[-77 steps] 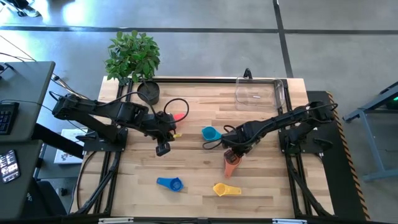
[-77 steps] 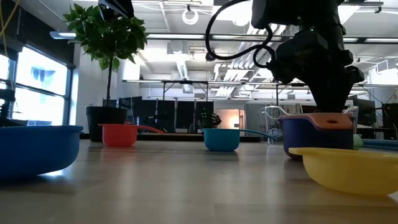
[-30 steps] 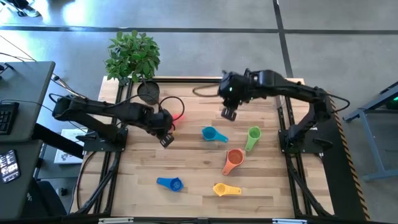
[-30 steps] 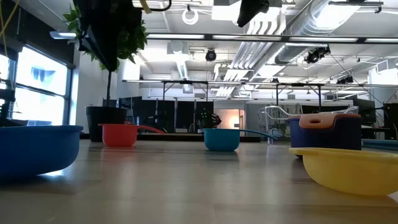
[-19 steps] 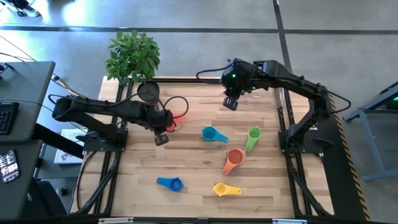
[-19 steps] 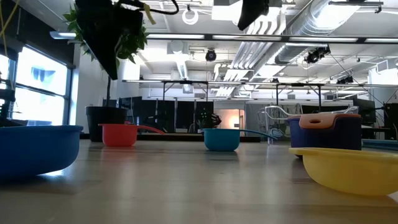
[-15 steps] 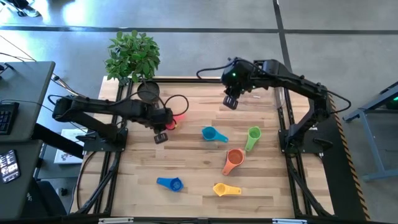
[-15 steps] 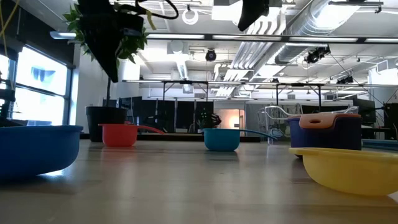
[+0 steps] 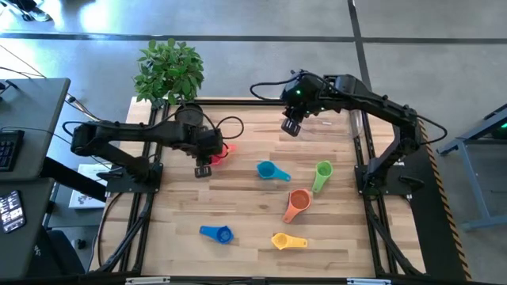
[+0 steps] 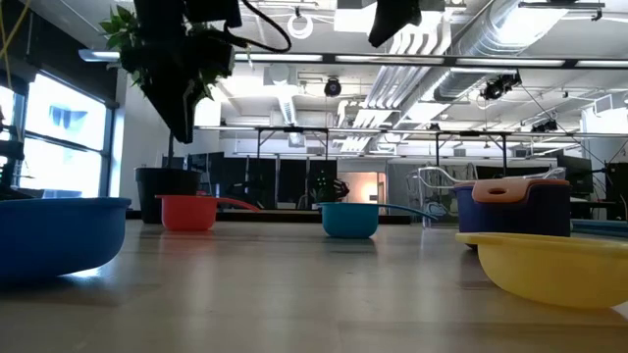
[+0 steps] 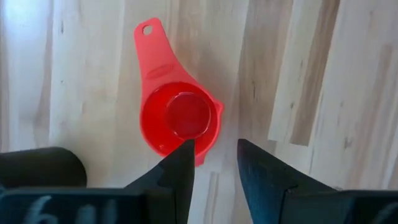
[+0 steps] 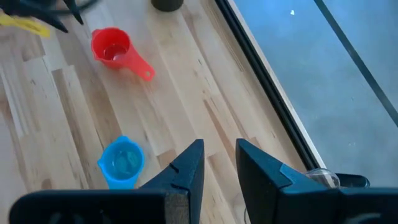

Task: Nest measuring cups in basket
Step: Stack the red measuring cup on top of the orange measuring cup

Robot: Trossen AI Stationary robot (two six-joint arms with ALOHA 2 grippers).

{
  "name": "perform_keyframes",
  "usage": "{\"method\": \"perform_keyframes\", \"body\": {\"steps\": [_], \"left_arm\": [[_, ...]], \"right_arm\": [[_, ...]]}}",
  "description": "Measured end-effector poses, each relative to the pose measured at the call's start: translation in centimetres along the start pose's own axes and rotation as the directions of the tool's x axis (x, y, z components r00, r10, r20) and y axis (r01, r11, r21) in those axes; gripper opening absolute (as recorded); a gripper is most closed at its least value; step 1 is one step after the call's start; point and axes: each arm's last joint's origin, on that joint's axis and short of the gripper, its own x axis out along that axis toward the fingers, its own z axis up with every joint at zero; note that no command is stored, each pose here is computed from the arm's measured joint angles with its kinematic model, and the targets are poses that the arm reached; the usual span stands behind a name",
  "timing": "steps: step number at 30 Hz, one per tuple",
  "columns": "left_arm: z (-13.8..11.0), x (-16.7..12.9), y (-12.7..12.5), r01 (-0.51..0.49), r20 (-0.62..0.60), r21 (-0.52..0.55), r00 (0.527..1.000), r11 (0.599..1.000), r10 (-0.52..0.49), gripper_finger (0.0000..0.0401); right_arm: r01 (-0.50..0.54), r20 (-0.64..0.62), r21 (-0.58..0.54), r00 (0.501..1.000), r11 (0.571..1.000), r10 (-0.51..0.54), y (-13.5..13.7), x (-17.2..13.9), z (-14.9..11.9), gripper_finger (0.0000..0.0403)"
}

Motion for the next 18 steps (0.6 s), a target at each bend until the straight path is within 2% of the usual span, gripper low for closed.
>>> {"method": "perform_keyframes", "body": {"steps": [8,18], "left_arm": [[0.9,2.8,0.0,0.011,-0.098,0.094,0.995,0.996,-0.002,0.0108],[1.4,6.6,-0.6,0.055,-0.238,0.135,0.971,0.989,-0.021,0.0107]], "right_arm": [[-0.001,0.013,0.031,1.000,1.000,0.001,0.0,0.0,0.1,0.0084],[-0.001,0.013,0.029,1.000,1.000,0.000,0.0,0.0,0.1,0.0084]]}}
